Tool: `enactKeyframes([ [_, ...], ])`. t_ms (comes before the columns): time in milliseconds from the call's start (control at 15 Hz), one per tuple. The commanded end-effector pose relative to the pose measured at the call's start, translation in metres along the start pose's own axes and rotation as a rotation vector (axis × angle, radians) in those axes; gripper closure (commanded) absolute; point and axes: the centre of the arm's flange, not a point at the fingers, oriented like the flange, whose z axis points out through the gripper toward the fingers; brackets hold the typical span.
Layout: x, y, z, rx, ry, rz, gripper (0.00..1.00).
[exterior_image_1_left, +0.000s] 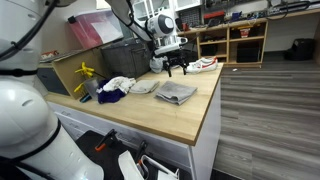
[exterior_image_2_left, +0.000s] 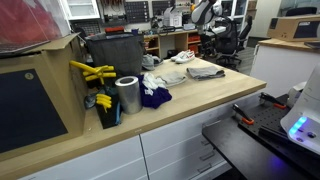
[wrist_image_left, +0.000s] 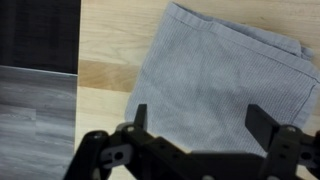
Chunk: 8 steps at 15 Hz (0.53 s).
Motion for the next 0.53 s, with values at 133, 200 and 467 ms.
enactKeyframes([
  [133,-0.006,0.038,0.020,0.147,-0.019,0.092,0.00],
  [200,-0.008,0.042,0.024,0.164,-0.017,0.114,0.00],
  [467,-0.014,0.063,0.042,0.188,0.002,0.161,0.00],
])
